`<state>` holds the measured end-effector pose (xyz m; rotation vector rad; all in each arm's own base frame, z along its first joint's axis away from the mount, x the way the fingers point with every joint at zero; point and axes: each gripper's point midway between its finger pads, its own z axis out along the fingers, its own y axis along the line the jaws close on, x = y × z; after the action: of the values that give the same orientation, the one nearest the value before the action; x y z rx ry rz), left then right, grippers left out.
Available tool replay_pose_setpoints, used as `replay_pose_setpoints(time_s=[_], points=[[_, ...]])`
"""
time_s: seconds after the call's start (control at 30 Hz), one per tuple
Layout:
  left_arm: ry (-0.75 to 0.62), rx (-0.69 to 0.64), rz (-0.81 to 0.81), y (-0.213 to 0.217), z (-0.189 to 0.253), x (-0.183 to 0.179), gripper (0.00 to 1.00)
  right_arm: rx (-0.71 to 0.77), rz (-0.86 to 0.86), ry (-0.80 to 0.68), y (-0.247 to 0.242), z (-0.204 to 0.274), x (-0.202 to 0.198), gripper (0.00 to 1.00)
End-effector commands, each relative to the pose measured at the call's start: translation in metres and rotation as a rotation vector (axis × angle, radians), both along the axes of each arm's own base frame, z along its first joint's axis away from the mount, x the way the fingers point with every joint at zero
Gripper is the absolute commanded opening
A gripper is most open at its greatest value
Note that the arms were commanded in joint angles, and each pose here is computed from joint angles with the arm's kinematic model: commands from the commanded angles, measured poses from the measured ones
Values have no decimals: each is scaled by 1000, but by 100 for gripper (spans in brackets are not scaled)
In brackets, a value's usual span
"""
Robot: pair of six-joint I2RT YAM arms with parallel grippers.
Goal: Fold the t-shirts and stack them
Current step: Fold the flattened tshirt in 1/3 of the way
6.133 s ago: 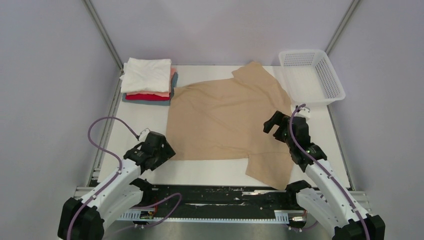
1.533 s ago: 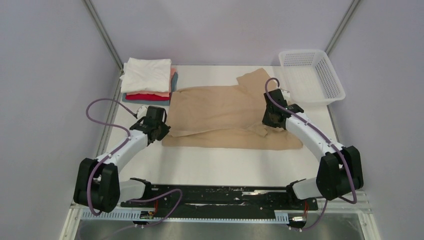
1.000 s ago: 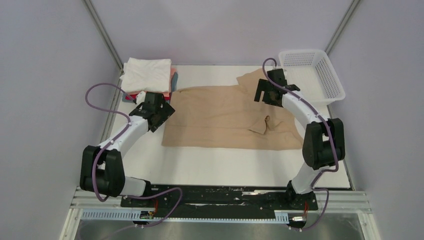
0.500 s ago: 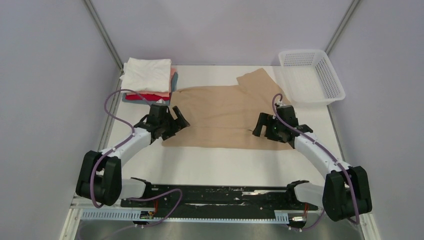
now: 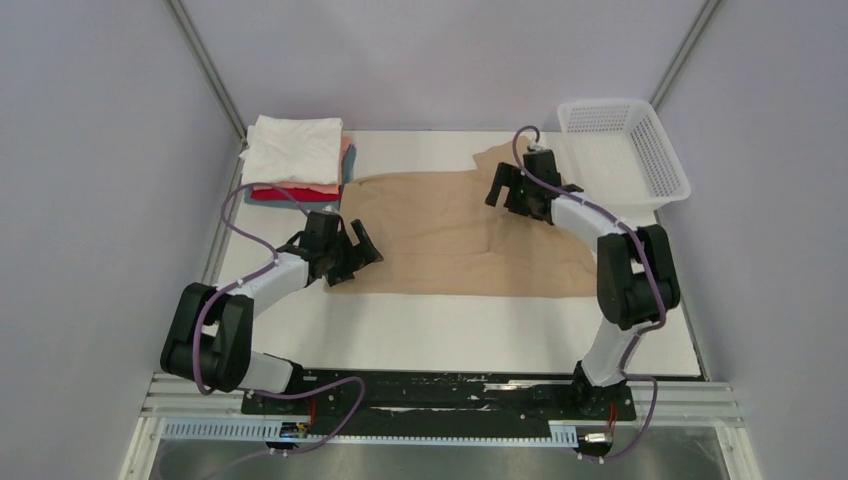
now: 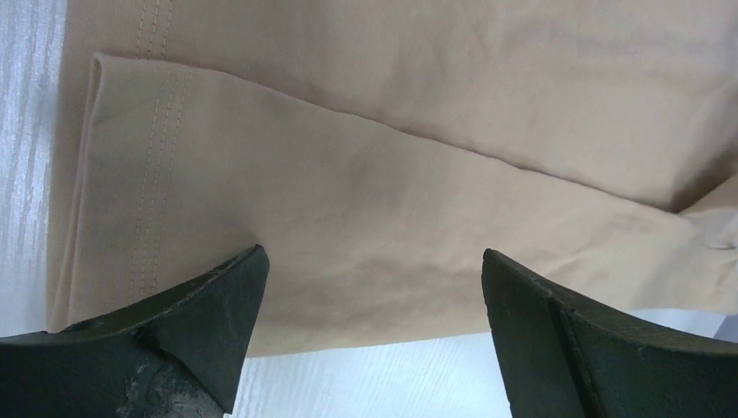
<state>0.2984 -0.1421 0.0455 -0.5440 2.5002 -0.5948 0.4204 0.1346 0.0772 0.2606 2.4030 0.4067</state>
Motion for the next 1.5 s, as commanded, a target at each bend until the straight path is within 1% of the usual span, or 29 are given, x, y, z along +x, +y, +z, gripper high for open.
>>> replay_pose_setpoints(time_s=[0.0,0.07,0.13,0.27,0.33,0.4,0.53,0.67,0.77,0.87,0.97,1.0,1.03,1.07,1.1,1.13,1.17,1.2,1.23,1.27,1.3,1.33,1.37,1.4,1.43,1.47], points=[[-61,21,-5,3,15,9,100,-70,-92,-138,-4,39,79,100],[-76,28,-1,5,20,9,100,-126,-100,-103,-11,34,81,100],[-90,37,6,7,25,10,100,-149,-90,-89,-16,35,72,100],[-120,24,1,4,35,17,100,-141,-75,-91,-18,44,39,100],[-129,4,-18,-2,39,23,100,-125,-50,-92,-11,42,17,100],[-151,-25,-33,-11,43,33,100,-108,-14,-75,-1,31,-9,100],[-133,-57,-64,-25,35,47,100,-70,-20,-24,6,3,-38,100],[-51,-63,-69,-30,8,48,100,-42,-26,37,7,-25,-60,100],[9,-58,-79,-33,-12,37,100,-25,-41,82,5,-38,-81,100],[83,-26,-68,-28,-30,12,100,-16,-53,118,-3,-48,-111,100],[140,14,-46,-19,-40,-24,100,0,-57,140,-8,-51,-137,100],[142,26,-42,-17,-41,-30,100,31,-36,159,-4,-52,-148,100],[156,28,-29,-13,-42,-45,100,51,-24,171,-2,-52,-158,100],[135,31,-19,-10,-36,-49,100,65,-8,189,0,-54,-169,100],[166,47,-5,-3,-44,-65,100,71,1,198,1,-54,-180,100],[139,55,8,1,-39,-68,100,74,7,211,1,-54,-190,100],[168,67,12,6,-47,-83,100,78,29,220,3,-55,-201,100],[140,44,4,4,-39,-86,100,78,47,226,3,-55,-209,100],[160,38,-7,3,-46,-100,100,77,55,236,2,-55,-217,100],[135,11,-18,-1,-40,-103,100,78,66,243,1,-55,-224,100],[159,10,-27,-3,-46,-117,100,84,70,252,1,-54,-230,100],[139,9,-18,-2,-43,-119,100,92,71,258,2,-53,-235,100],[170,24,-7,1,-48,-131,100,103,75,250,4,-51,-240,100],[152,35,12,6,-47,-131,100,109,78,254,5,-50,-246,100],[171,50,29,11,-52,-138,100,116,75,258,6,-49,-251,100],[162,43,32,12,-50,-139,100,118,79,261,7,-48,-256,100]])
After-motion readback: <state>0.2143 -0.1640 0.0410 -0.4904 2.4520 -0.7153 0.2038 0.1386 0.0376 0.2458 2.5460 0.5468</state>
